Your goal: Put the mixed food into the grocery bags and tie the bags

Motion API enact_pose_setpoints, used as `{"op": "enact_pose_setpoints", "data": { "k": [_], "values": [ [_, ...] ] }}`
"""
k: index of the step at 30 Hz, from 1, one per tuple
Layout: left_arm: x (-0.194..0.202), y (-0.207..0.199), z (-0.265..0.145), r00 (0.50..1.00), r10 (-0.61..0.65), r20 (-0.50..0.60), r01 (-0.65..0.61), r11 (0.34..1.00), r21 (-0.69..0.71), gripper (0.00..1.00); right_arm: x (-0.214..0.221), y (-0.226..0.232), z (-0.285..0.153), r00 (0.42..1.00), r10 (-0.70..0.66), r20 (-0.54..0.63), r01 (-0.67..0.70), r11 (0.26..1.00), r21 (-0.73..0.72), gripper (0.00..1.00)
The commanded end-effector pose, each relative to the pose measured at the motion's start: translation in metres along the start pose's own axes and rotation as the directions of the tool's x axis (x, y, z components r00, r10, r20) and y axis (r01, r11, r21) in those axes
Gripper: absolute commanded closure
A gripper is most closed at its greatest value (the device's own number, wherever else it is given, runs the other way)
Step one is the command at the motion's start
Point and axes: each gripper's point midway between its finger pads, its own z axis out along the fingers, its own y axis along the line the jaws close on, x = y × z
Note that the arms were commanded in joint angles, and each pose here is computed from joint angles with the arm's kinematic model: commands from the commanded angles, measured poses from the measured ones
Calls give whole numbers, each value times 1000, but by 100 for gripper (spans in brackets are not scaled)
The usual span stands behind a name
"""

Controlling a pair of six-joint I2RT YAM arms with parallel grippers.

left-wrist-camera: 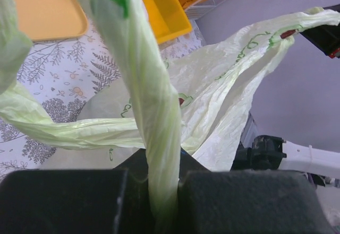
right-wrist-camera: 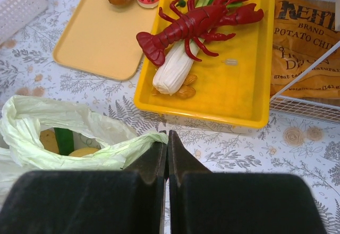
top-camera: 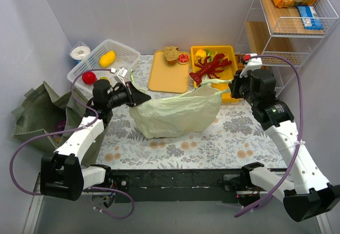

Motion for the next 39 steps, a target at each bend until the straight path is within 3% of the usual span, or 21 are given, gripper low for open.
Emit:
{"op": "enact_pose_setpoints", "data": {
  "k": [1, 7, 12, 16, 22, 27, 32, 39],
  "values": [
    [6, -23, 4, 994, 83, -76, -72, 988, 139, 100, -9, 4, -6, 997, -10, 77, 13, 999, -39, 99],
    [17, -37, 35, 978, 121, -169, -90, 979, 184, 100, -26, 39, -28, 972, -103, 210, 154, 957, -244, 99],
    [30, -42, 71, 954, 157, -255, -97, 967, 234, 100, -56, 53, -55, 887, -191, 420, 322, 908, -268, 99],
    [39, -51, 82, 930, 192, -313, -90, 946, 311, 100, -62, 82, -66, 849, -175, 498, 400, 828, -392, 99],
    [39, -51, 77, 918, 279, -282, -178, 925, 336, 100, -45, 124, -69, 880, -122, 458, 419, 653, -631, 99],
    [30, -68, 73, 906, 346, -243, -233, 888, 397, 100, -12, 152, -59, 924, -125, 360, 369, 531, -762, 99],
    [48, -88, 77, 878, 389, -279, -204, 831, 517, 100, 5, 176, -51, 941, -165, 296, 340, 460, -821, 99],
    [76, -96, 74, 845, 428, -320, -194, 803, 563, 100, 37, 204, -37, 956, -238, 171, 252, 368, -895, 99]
  ]
}}
